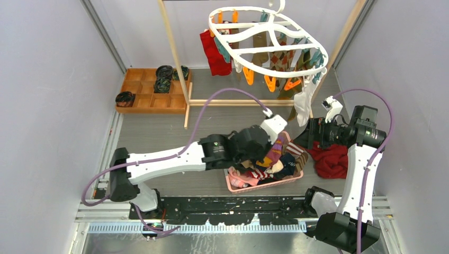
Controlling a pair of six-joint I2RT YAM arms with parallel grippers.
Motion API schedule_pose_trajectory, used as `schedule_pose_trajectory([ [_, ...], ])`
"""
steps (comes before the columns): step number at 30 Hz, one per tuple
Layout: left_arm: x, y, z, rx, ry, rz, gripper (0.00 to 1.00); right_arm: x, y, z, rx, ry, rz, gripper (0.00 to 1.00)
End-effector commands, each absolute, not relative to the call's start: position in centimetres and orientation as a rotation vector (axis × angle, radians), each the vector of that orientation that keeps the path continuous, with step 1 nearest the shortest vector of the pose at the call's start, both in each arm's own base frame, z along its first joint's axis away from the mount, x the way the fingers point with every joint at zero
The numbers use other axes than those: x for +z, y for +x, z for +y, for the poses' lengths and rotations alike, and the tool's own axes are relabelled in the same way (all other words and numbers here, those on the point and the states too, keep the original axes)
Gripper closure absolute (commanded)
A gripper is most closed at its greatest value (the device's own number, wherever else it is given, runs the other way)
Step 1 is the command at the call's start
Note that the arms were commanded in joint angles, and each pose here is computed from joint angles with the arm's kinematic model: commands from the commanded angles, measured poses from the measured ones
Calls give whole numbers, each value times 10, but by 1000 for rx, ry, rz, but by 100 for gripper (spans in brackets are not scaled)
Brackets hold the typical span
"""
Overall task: Clip the socks to the hanger
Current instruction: Pick up the sock from the bin.
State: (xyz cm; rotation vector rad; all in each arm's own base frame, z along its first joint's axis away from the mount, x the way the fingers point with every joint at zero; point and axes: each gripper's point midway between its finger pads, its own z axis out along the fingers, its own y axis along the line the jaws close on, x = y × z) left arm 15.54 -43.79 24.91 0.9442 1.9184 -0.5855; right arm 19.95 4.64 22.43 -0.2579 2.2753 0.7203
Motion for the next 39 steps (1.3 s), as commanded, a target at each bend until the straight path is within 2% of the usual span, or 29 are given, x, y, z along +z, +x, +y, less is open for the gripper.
schedule_pose_trajectory([
  [1,301,149,-443,-834,837,1842,94,236,202,45,679,-295,2235,3],
  [4,291,148,-443,-816,849,1891,90,236,202,45,678,-294,2236,3],
  [7,278,151,-441,-762,838,1953,75,235,202,45,675,-292,2240,2],
  [14,258,157,-439,-691,736,2081,59,234,202,44,665,-292,2244,2],
  [19,262,170,-426,-574,637,2131,53,233,203,43,668,-290,2244,2],
  [28,242,170,-427,-363,638,2279,56,234,206,43,675,-279,2239,2],
  [35,229,165,-442,-398,687,2309,59,232,206,43,672,-276,2245,2],
  [39,221,161,-447,-412,707,2330,75,232,206,43,674,-277,2244,2],
])
